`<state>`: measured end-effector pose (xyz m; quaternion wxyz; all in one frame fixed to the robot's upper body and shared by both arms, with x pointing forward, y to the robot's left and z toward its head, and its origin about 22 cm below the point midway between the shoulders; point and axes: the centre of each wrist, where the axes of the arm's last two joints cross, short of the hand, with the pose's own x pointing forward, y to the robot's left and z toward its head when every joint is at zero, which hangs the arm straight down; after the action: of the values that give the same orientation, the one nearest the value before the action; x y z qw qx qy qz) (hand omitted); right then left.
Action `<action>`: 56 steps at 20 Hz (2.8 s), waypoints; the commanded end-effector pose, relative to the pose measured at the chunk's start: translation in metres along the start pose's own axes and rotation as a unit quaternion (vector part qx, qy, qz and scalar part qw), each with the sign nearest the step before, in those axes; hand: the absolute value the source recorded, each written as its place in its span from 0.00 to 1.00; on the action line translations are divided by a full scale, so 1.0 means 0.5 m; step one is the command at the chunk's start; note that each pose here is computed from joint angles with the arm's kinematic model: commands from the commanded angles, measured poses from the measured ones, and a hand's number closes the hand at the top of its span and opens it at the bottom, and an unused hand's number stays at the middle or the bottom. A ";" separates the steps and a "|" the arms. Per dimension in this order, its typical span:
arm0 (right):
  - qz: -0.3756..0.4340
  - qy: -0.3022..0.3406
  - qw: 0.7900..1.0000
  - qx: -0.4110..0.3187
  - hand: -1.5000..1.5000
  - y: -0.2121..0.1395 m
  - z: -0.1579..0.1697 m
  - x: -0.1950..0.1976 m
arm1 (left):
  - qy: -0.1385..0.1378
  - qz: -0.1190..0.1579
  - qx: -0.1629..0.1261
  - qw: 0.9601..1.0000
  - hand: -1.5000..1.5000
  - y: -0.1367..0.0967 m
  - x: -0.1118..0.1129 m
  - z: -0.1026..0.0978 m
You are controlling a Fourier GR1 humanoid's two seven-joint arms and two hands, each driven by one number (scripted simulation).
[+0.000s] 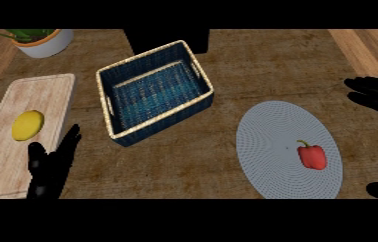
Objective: Pick the bell pepper from the placemat and place it in the basket
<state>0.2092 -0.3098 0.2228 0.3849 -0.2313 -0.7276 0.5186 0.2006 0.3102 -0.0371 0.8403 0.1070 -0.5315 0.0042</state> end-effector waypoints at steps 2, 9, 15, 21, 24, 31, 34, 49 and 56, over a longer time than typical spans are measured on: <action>0.070 0.036 0.992 0.095 0.00 -0.113 0.012 0.039 | 0.061 0.011 -0.014 0.998 0.50 -0.010 -0.039 0.027; 0.108 0.082 0.969 0.207 0.00 -0.178 0.030 0.044 | 0.064 0.011 -0.014 0.998 0.50 -0.001 -0.061 0.025; 0.108 0.096 0.967 0.209 0.00 -0.176 0.074 0.038 | 0.065 0.007 -0.033 0.997 0.50 -0.017 -0.044 0.016; 0.072 0.098 0.973 0.198 0.00 -0.128 0.123 0.010 | 0.056 0.005 -0.030 0.998 0.50 -0.015 -0.025 0.001; 0.070 0.098 0.973 0.196 0.00 -0.108 0.111 -0.017 | 0.045 -0.001 -0.030 0.999 0.50 0.000 -0.021 0.006; 0.056 0.100 0.977 0.178 0.00 -0.022 0.107 -0.014 | 0.050 -0.005 -0.047 0.998 0.50 -0.045 -0.042 0.002; 0.069 0.098 0.975 0.186 0.00 0.035 0.120 -0.028 | 0.056 -0.006 -0.039 0.998 0.50 -0.048 -0.037 -0.009; 0.076 0.100 0.971 0.205 0.00 0.158 0.152 -0.126 | 0.054 -0.004 -0.045 0.998 0.50 -0.031 -0.037 0.011; 0.075 0.120 0.970 0.196 0.00 0.169 0.111 -0.152 | 0.055 -0.005 -0.032 0.998 0.50 -0.030 -0.039 0.003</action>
<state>0.1986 -0.3613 0.1168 0.4627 -0.2657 -0.5410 0.6502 0.2078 0.2953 -0.0320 0.8436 0.0790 -0.5307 -0.0219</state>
